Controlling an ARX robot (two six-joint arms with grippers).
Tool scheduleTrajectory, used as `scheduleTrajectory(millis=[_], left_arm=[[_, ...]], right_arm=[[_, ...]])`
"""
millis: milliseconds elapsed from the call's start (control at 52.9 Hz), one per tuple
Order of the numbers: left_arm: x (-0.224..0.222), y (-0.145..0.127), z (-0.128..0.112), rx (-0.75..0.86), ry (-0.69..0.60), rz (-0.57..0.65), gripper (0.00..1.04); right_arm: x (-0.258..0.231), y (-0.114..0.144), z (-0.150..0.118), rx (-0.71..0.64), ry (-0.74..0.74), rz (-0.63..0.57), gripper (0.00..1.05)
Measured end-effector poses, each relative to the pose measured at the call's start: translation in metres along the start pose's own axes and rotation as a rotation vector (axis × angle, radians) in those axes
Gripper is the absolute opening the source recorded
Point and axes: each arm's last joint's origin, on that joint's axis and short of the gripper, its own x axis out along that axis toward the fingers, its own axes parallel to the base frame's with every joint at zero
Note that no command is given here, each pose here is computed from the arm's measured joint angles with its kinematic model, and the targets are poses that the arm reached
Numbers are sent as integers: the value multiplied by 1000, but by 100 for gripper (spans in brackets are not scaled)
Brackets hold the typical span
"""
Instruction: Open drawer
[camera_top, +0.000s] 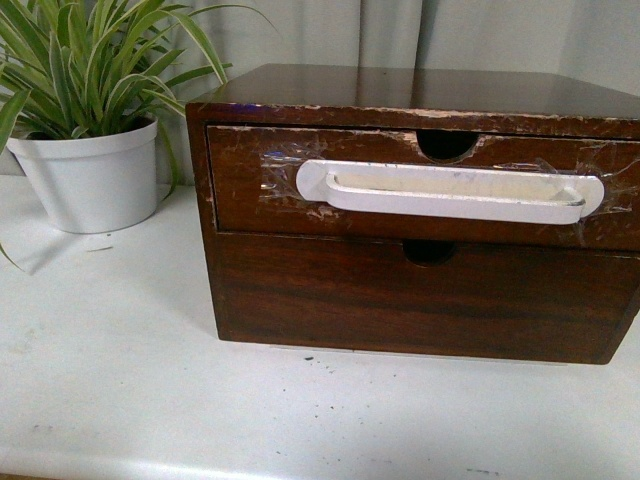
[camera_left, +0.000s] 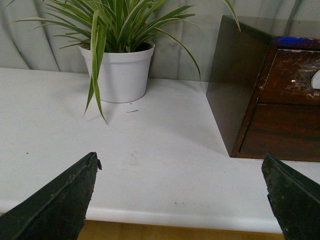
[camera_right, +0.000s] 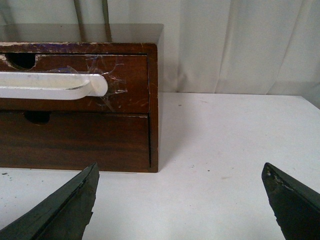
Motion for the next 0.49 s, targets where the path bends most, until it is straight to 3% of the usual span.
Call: scheduleTrajectory(millis=[492], left_arm=[[0, 0, 0, 0, 0, 0, 98]], right_arm=[[0, 0, 0, 0, 0, 0, 96]])
